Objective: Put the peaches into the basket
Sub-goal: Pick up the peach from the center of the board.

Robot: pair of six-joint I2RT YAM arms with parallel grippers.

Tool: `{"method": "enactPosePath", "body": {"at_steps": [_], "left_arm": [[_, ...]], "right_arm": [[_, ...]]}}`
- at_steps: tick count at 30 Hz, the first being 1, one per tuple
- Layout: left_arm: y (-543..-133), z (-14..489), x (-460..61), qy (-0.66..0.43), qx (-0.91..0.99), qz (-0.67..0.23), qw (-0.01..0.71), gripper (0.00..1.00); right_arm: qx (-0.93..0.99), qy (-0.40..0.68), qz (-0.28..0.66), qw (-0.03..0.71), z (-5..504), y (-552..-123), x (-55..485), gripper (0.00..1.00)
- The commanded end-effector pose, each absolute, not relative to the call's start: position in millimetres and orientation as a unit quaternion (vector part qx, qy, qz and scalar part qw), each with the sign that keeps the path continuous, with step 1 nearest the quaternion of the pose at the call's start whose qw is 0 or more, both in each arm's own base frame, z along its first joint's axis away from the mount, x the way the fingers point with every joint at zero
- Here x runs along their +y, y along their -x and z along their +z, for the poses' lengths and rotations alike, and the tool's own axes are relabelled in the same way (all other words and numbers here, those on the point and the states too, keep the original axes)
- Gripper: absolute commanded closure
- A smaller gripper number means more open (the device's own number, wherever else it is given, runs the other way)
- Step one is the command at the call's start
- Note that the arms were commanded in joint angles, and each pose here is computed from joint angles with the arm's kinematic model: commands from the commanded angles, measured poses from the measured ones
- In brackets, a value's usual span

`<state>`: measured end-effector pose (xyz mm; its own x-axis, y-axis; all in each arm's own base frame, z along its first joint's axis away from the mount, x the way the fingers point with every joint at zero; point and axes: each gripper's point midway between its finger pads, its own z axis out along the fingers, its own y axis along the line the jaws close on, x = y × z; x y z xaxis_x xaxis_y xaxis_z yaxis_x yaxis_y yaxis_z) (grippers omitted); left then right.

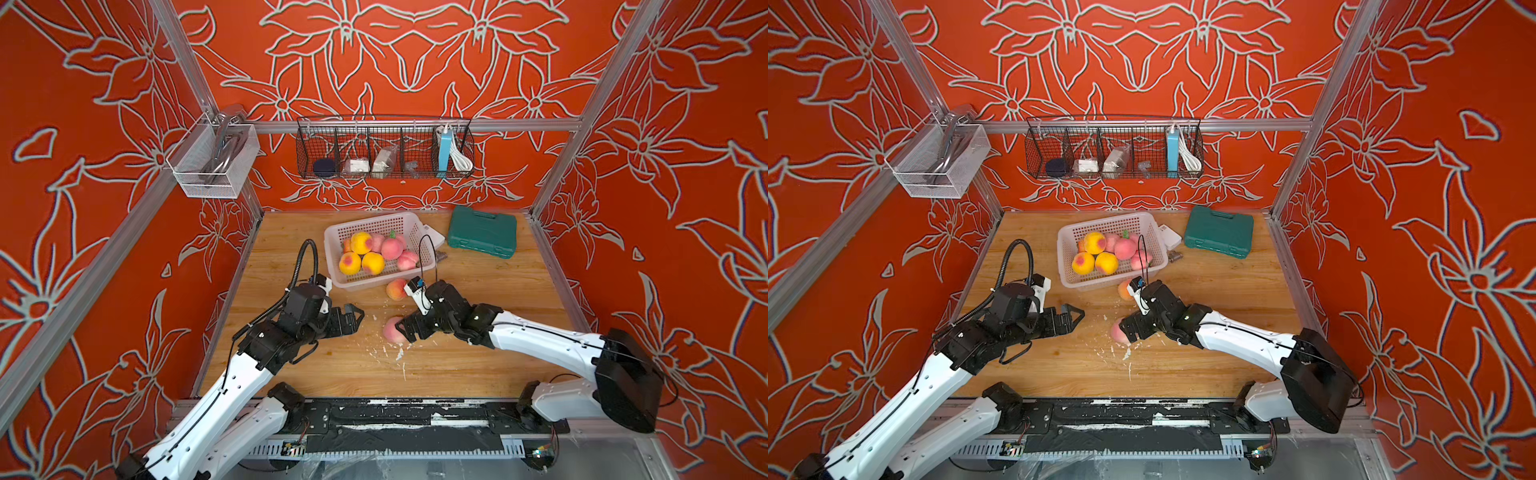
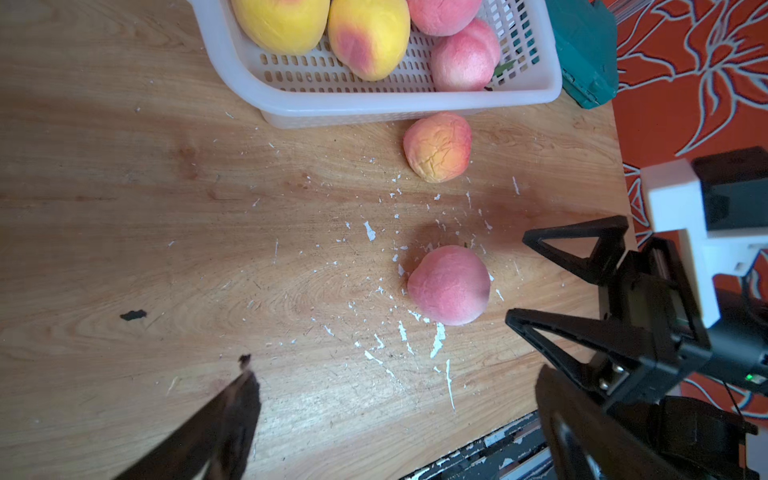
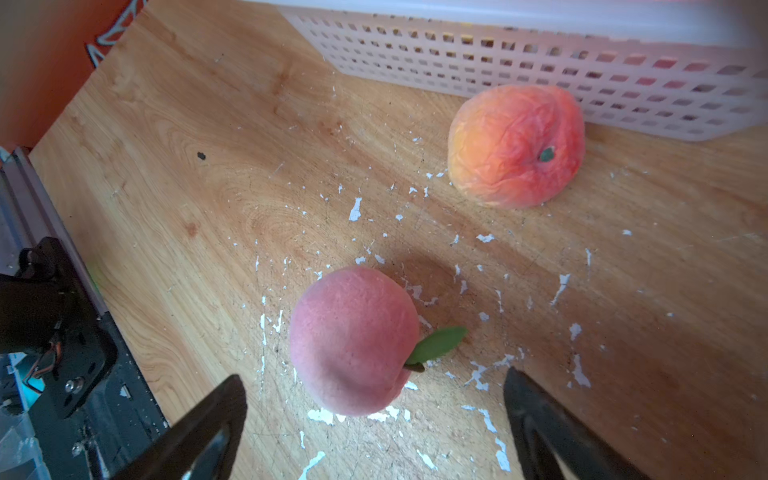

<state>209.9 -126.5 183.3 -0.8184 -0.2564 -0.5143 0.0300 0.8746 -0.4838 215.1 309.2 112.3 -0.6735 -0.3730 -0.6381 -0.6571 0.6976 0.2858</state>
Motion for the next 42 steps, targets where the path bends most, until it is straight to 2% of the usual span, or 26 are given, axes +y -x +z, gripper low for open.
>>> {"method": "enactPosePath", "body": {"at_steps": [1,28,42], "left_arm": [[-207.9,183.6,-128.5,0.064,0.919,-0.252,0.295,0.03],[-204.9,175.2,-126.3,0.066,0.920,-0.250,0.295,0.04],[-207.4,176.9,-127.5,0.066,0.920,-0.250,0.295,0.05]], "right_arm": [[0.876,0.295,0.266,0.274,109.6,-215.4,319.4,0.01],[0.886,0.323,0.260,0.208,61.8,-208.3,347.8,0.04],[0.882,0.338,0.254,0.206,62.6,-204.5,344.8,0.21]]}}
